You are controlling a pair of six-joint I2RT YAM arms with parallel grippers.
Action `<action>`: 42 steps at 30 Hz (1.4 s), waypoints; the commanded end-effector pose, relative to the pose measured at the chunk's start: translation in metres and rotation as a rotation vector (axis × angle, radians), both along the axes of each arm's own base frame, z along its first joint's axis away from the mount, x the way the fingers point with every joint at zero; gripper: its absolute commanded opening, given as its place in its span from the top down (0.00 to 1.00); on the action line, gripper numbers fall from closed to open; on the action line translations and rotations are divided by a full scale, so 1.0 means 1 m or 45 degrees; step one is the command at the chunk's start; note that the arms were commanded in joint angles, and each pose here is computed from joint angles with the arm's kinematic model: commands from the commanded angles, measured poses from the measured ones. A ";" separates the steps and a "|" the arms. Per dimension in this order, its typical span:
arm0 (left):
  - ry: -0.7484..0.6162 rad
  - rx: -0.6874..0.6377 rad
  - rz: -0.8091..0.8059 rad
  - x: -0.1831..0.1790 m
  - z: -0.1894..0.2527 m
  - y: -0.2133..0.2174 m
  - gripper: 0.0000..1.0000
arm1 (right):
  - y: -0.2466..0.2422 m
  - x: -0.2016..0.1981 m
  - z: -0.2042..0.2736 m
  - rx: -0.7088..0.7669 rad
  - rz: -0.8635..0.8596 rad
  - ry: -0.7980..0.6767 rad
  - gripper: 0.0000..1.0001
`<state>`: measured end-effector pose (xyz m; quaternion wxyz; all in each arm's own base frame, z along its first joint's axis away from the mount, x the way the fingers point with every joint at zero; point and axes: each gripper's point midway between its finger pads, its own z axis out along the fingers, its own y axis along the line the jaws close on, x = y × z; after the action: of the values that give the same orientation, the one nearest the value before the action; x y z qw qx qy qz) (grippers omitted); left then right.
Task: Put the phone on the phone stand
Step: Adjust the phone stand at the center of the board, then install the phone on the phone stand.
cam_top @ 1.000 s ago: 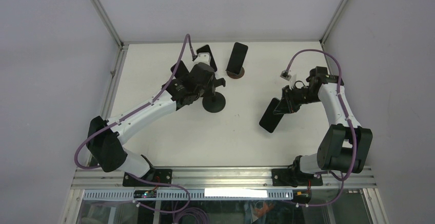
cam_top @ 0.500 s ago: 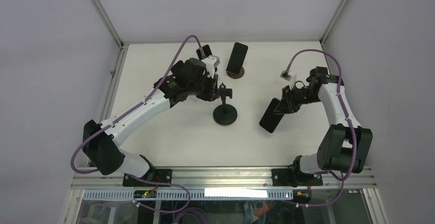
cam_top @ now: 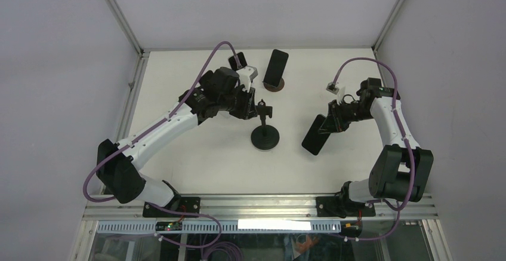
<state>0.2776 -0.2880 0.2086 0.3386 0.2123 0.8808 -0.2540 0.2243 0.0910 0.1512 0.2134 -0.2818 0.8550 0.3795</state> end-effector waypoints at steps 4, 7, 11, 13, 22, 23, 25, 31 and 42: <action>-0.096 -0.145 -0.005 0.007 0.043 -0.013 0.65 | 0.006 0.000 0.009 0.067 0.005 -0.020 1.00; -0.114 -0.152 0.013 0.007 0.048 -0.009 0.55 | 0.006 0.000 0.008 0.068 0.005 -0.017 1.00; -0.153 -0.168 0.035 0.005 0.057 -0.003 0.38 | 0.005 0.000 0.008 0.066 0.006 -0.017 1.00; -0.179 -0.183 0.050 0.003 0.061 0.001 0.29 | 0.005 0.000 0.008 0.066 0.006 -0.016 1.00; -0.258 -0.322 0.157 -0.002 0.073 0.024 0.01 | 0.005 0.001 0.007 0.064 0.007 -0.009 1.00; -0.262 -0.327 0.160 -0.003 0.073 0.026 0.01 | 0.005 0.001 0.006 0.065 0.007 -0.007 1.00; -0.266 -0.332 0.153 -0.005 0.073 0.027 0.01 | 0.005 0.001 0.006 0.064 0.009 -0.008 1.00; -0.415 -0.150 0.017 -0.010 0.062 0.043 0.14 | 0.005 0.001 0.007 0.065 0.007 -0.009 1.00; -0.483 -0.032 -0.361 -0.008 0.033 0.040 0.46 | 0.005 0.000 0.006 0.063 0.005 -0.002 1.00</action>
<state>0.2756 -0.2322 0.2473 0.4674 0.2875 0.7993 -0.2449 0.2245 0.0908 0.1488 0.2081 -0.2800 0.8559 0.3818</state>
